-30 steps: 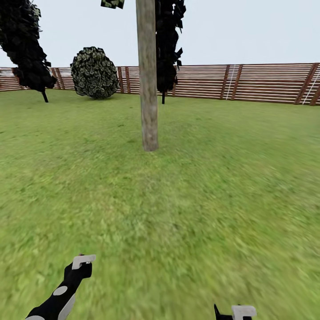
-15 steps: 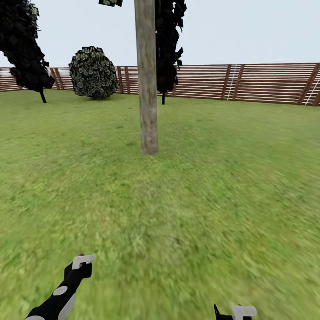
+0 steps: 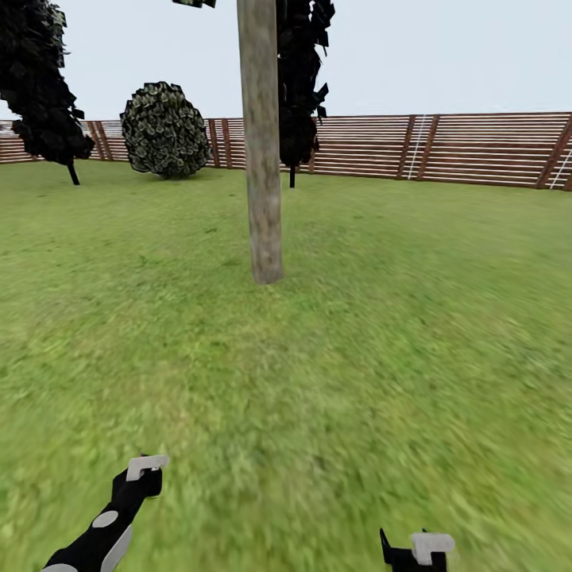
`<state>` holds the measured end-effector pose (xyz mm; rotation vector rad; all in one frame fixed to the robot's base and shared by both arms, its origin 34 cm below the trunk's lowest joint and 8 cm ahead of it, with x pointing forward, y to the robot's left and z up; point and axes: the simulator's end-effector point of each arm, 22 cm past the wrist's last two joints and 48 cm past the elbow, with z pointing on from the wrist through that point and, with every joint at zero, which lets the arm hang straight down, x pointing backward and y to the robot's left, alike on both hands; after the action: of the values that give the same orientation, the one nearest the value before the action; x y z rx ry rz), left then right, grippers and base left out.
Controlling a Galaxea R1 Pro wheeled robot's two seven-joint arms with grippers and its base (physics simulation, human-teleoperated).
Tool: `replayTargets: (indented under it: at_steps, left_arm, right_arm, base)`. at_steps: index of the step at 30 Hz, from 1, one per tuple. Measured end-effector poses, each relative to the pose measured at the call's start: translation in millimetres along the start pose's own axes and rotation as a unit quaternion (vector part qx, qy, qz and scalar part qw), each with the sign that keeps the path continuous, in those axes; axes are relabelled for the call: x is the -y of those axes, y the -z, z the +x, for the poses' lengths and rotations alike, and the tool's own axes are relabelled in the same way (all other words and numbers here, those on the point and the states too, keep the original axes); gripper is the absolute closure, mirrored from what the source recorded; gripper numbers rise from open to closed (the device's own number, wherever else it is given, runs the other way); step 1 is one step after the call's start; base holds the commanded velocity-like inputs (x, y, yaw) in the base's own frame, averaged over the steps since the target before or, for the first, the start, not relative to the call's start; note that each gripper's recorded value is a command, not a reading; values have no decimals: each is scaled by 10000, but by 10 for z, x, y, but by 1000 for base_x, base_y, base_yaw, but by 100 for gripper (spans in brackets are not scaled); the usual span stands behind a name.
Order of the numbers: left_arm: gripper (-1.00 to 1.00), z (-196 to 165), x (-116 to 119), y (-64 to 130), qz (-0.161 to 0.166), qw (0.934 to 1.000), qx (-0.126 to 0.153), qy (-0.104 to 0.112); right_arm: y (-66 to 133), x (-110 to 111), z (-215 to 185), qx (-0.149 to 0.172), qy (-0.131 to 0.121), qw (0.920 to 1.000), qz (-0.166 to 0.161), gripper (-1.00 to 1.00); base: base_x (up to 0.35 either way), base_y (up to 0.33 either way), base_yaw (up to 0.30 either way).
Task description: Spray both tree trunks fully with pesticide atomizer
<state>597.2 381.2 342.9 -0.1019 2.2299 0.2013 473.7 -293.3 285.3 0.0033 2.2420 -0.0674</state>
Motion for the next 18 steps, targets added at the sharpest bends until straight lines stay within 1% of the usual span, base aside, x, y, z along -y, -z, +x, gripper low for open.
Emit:
replayTargets:
  at_steps: [1, 4, 5, 9, 18]
  left_arm:
    - [100, -2, -4, 0, -3, 10000, 2, 2]
    - [100, -4, -15, -1, -10, 10000, 2, -4]
    - [100, -3, -20, -1, -12, 10000, 1, -7]
    - [100, -14, -26, -3, -18, 10000, 9, -15]
    - [100, -32, 9, -5, 11, 10000, 33, -4]
  right_arm:
    - [-70, -9, -203, 234, -9, 9997, -6, -100]
    - [-185, -82, -636, 727, -42, 9973, -52, -100]
    - [-198, -93, -703, 804, -53, 9967, -56, -100]
    - [-214, -97, -790, 901, -14, 9959, -84, -100]
    - [-213, -91, -799, 920, 89, 9956, -131, -100]
  base:
    - [339, 0, 0]
    - [339, 0, 0]
    - [339, 0, 0]
    - [339, 0, 0]
    - [339, 0, 0]
